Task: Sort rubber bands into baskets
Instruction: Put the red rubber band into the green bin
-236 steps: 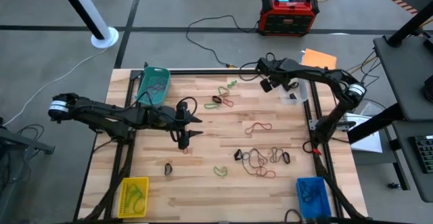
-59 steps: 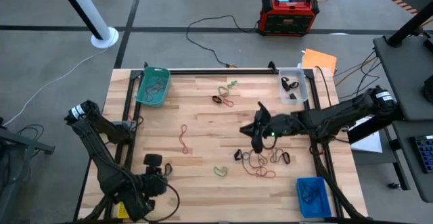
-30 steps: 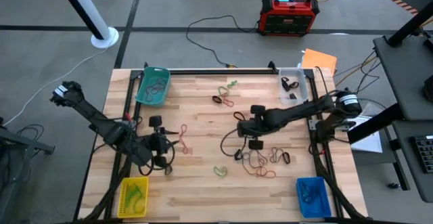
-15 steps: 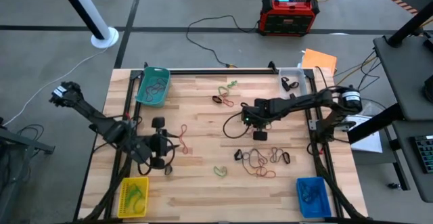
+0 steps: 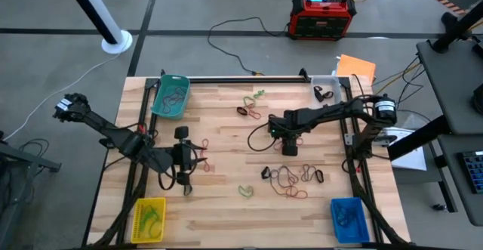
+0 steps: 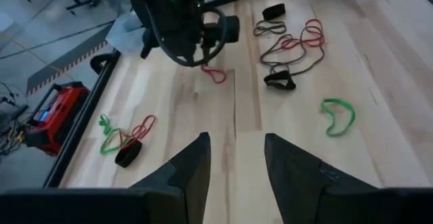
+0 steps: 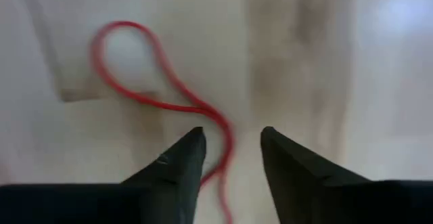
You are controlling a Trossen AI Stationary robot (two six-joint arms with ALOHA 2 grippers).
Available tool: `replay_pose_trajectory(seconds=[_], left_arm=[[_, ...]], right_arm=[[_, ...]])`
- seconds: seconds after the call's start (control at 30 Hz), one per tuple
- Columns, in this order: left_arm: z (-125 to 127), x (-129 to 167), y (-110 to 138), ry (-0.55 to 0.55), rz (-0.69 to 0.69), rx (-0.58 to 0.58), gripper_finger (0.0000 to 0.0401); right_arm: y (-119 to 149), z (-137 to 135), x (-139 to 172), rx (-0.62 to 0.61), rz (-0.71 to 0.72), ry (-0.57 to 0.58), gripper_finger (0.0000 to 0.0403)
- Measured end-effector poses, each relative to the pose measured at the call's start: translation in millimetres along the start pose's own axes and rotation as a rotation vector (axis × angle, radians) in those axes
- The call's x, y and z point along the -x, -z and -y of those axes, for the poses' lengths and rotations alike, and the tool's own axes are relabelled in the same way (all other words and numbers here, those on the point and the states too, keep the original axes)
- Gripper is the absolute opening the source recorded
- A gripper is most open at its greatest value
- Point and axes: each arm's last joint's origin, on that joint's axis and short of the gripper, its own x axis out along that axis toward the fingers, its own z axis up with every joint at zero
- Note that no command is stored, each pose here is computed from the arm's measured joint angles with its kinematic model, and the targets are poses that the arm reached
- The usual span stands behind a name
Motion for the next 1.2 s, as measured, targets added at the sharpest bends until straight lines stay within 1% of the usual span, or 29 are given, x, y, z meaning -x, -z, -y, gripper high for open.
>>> replay_pose_trajectory(seconds=[0.07, 0.13, 0.2, 0.27, 0.33, 0.4, 0.5, 0.57, 0.67, 0.77, 0.9, 1.0, 1.07, 1.2], left_arm=[[0.0, 0.0, 0.0, -0.001, 0.000, 0.019, 0.0125], [0.2, -0.4, -0.1, -0.004, 0.001, 0.033, 0.0125], [1.0, -1.5, 0.2, -0.006, -0.003, 0.033, 0.0125], [2.2, -3.4, 0.3, -0.013, -0.005, 0.031, 0.0125], [3.1, -6.0, 0.9, -0.046, -0.011, 0.024, 0.0125], [3.7, -8.7, 1.7, -0.097, -0.018, 0.014, 0.0125], [4.6, -12.3, 3.0, -0.167, -0.024, 0.032, 0.0125], [5.9, -14.4, 3.3, -0.175, -0.025, 0.040, 0.0125], [7.9, -17.1, 2.4, -0.176, -0.019, 0.042, 0.0125], [9.3, -18.8, 1.8, -0.170, -0.015, 0.048, 0.0125], [14.0, -21.6, 1.8, -0.077, -0.024, 0.058, 0.0125], [19.0, -24.9, -1.0, 0.000, 0.001, 0.085, 0.0125], [21.8, -28.0, -2.6, 0.011, 0.025, 0.095, 0.0125], [26.9, -35.5, -1.3, 0.006, 0.034, 0.095, 0.0125]], right_arm=[[-0.9, -1.0, -1.8, 0.017, 0.003, -0.027, 0.0159], [-0.7, -1.5, -4.4, 0.033, -0.003, -0.030, 0.0170], [-1.8, -0.9, -7.7, 0.032, -0.004, -0.034, 0.0174], [-3.1, -1.1, -12.7, 0.038, -0.010, -0.042, 0.0169], [-3.4, -1.8, -18.1, 0.064, -0.025, -0.053, 0.0153], [-3.5, -3.0, -24.2, 0.089, -0.040, -0.075, 0.0128], [-3.9, -4.0, -29.7, 0.102, -0.047, -0.107, 0.0072], [-4.6, -4.2, -32.7, 0.110, -0.047, -0.113, 0.0028], [-5.2, -3.9, -33.4, 0.109, -0.040, -0.115, 0.0014], [-6.5, -3.2, -25.5, 0.105, 0.002, -0.125, 0.0010], [-8.4, -1.6, -7.7, 0.070, 0.128, -0.157, 0.0009], [-14.1, -2.7, 9.5, 0.061, 0.362, -0.180, 0.0008], [-11.1, -3.6, 18.9, 0.064, 0.483, -0.219, 0.0008], [-7.8, -3.6, 28.4, 0.023, 0.715, -0.201, 0.0008]])
